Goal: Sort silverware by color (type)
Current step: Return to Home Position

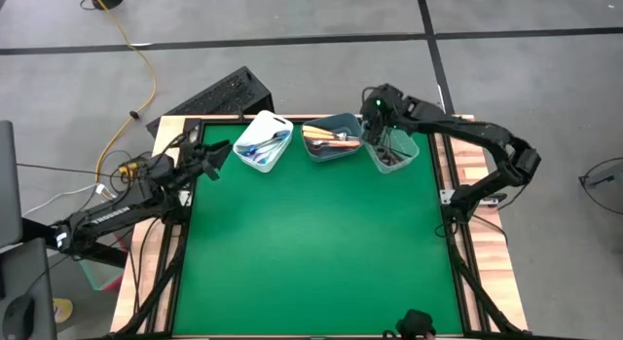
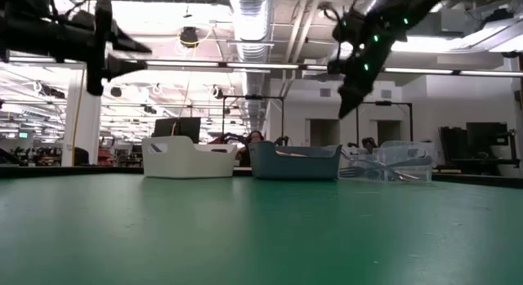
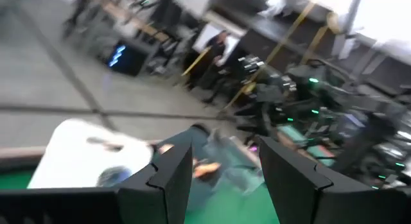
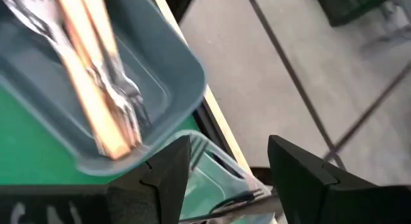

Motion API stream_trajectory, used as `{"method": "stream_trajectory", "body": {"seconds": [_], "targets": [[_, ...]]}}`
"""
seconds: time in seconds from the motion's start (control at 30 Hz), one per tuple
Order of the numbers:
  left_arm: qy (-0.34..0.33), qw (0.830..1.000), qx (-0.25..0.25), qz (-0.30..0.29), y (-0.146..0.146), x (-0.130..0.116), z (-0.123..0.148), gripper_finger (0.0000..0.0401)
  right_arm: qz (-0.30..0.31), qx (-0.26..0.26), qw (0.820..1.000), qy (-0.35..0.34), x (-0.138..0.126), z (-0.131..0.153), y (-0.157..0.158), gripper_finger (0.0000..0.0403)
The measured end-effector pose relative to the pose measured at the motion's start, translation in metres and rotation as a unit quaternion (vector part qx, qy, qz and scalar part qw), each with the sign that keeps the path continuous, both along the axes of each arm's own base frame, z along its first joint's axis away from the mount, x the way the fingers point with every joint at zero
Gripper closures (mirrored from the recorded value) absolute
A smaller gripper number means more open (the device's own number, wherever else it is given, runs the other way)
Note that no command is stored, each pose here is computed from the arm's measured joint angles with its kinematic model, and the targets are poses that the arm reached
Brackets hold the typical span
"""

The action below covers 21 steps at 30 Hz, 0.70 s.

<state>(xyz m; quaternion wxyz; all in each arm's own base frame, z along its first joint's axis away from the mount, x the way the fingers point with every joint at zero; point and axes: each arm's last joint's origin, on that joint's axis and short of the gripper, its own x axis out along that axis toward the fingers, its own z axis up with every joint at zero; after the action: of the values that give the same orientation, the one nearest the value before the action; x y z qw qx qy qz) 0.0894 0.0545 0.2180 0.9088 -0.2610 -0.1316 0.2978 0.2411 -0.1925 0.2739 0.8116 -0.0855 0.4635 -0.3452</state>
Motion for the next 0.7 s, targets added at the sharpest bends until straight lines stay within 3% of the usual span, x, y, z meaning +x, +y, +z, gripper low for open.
{"method": "stream_trajectory", "body": {"seconds": [0.17, 0.43, 0.6, 0.7], "targets": [[-0.046, 0.998, 0.050, -0.018, -0.002, -0.001, 0.013, 0.0237, 0.043, 0.024, 0.998, -0.030, 0.007, 0.054, 0.008, 0.0181], [-0.097, 0.993, 0.070, -0.010, -0.003, -0.004, 0.023, 0.0237, 0.100, 0.008, 0.993, -0.061, 0.001, 0.156, 0.049, 0.0182], [-0.112, 0.992, 0.055, -0.004, -0.003, -0.005, 0.027, 0.0237, 0.163, -0.035, 0.980, -0.106, -0.029, 0.208, 0.089, 0.0182], [-0.133, 0.991, 0.031, -0.012, -0.003, -0.005, 0.027, 0.0237, 0.168, -0.046, 0.971, -0.161, -0.060, 0.228, 0.112, 0.0182]]}}
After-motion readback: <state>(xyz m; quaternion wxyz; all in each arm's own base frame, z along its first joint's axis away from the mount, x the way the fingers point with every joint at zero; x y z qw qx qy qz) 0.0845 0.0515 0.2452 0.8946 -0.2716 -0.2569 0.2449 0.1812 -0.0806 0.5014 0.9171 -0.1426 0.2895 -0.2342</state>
